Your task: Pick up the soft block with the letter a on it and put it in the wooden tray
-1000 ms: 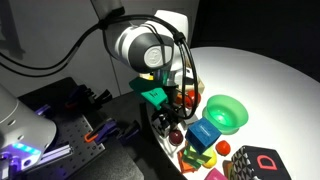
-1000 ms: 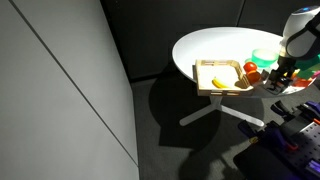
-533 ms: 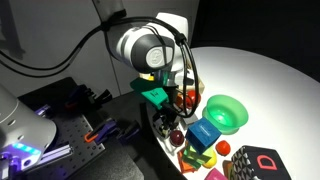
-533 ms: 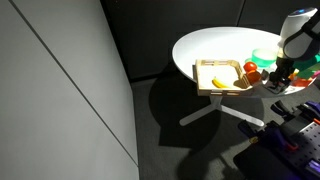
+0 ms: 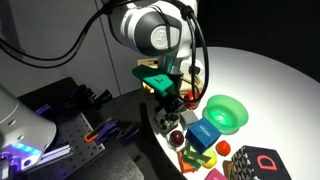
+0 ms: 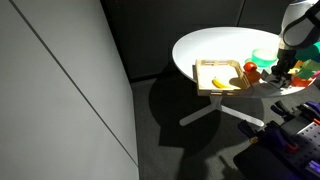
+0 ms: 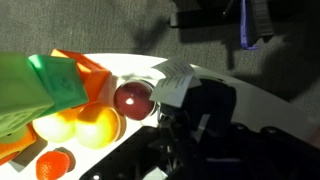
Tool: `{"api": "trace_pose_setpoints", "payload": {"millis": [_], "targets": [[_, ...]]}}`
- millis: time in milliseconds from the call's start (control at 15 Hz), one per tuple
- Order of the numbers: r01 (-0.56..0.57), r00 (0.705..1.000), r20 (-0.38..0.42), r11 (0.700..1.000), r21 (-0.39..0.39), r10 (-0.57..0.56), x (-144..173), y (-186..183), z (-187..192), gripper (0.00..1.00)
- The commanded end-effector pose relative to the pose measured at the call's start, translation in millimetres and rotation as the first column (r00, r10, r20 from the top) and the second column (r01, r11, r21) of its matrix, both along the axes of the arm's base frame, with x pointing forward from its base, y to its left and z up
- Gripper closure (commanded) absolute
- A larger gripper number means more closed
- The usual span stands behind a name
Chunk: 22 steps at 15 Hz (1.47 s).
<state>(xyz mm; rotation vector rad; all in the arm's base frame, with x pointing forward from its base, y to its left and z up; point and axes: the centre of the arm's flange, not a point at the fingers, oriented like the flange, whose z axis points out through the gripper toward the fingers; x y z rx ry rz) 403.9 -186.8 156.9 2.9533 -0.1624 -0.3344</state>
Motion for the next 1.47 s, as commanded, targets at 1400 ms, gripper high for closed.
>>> {"api": "trace_pose_setpoints", "payload": {"millis": [1400], "targets": [[0.117, 0.986, 0.088, 0.970, 0.213, -0.139, 103.6, 15.5, 76.9, 0.78]]}}
